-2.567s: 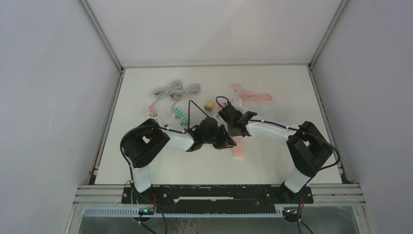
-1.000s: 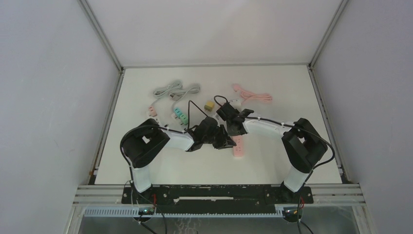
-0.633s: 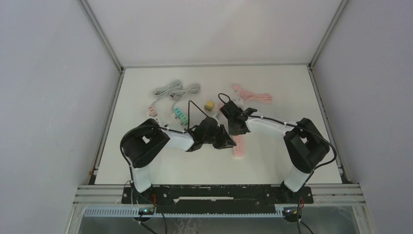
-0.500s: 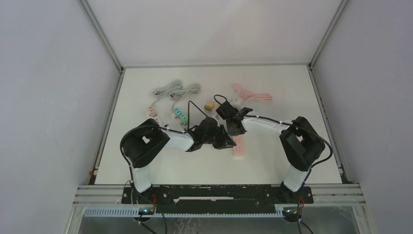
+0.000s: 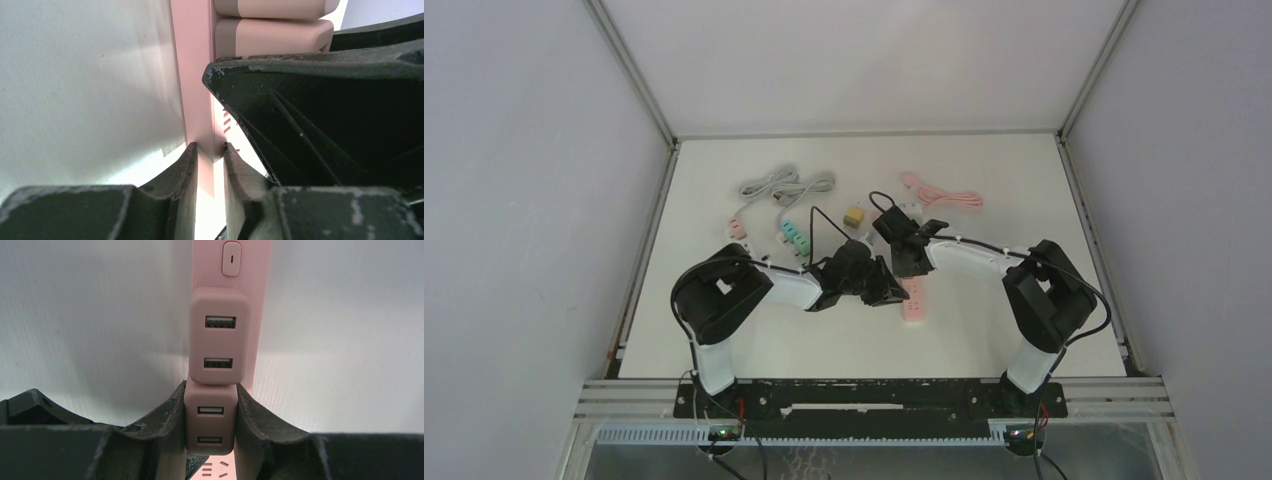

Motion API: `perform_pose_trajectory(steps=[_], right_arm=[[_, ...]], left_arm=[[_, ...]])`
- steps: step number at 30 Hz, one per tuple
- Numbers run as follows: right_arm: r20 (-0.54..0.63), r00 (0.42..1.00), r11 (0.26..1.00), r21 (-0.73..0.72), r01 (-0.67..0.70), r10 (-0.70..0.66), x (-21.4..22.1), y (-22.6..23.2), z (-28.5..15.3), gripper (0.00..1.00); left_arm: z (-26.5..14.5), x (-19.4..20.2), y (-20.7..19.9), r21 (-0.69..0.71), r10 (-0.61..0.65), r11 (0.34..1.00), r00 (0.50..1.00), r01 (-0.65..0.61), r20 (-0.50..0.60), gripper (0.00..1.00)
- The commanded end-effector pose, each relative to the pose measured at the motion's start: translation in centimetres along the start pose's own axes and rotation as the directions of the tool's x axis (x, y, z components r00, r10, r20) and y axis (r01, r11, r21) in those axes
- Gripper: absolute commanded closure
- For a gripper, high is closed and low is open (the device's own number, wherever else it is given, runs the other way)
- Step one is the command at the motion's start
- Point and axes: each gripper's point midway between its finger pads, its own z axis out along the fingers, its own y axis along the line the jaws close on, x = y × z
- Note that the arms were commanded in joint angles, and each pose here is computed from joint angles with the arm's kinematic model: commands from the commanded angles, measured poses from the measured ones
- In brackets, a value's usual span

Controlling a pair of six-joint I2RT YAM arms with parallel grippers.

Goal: Insert the plug
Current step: Insert the plug into the socket, then press the plug into the socket.

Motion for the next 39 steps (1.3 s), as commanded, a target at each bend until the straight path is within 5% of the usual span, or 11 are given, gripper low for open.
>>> perform_pose_trajectory(steps=[1,7,13,26,39], right_arm=[[-0.175,0.984,0.998,0.053,0.030,-0.021,4.9,-1.7,2.1,0.95],[-0.077,0.997,1.000,-0.014,-0.007,0.006,1.4,-0.8,-1.0,0.59],[-0.009,1.000,0.998,-0.047,-0.030,0.029,-1.5,-0.3,-2.9,0.45],[0.045,0.998,0.997,-0.072,-0.042,0.045,-4.0,-0.1,-4.1,0.47],[0.014,1.000,0.997,-0.078,-0.027,0.028,-3.3,0.1,-4.2,0.67]], left_arm=[[0.7,2.8,3.9,-0.124,0.029,0.992,0.998,-0.034,-0.048,0.74],[0.7,2.9,3.9,-0.123,0.029,0.992,0.998,-0.035,-0.051,0.74],[0.7,3.0,4.0,-0.125,0.032,0.991,0.998,-0.038,-0.053,0.74],[0.7,2.9,3.9,-0.123,0.032,0.992,0.998,-0.038,-0.052,0.74],[0.8,3.0,3.9,-0.123,0.032,0.992,0.998,-0.038,-0.056,0.74]])
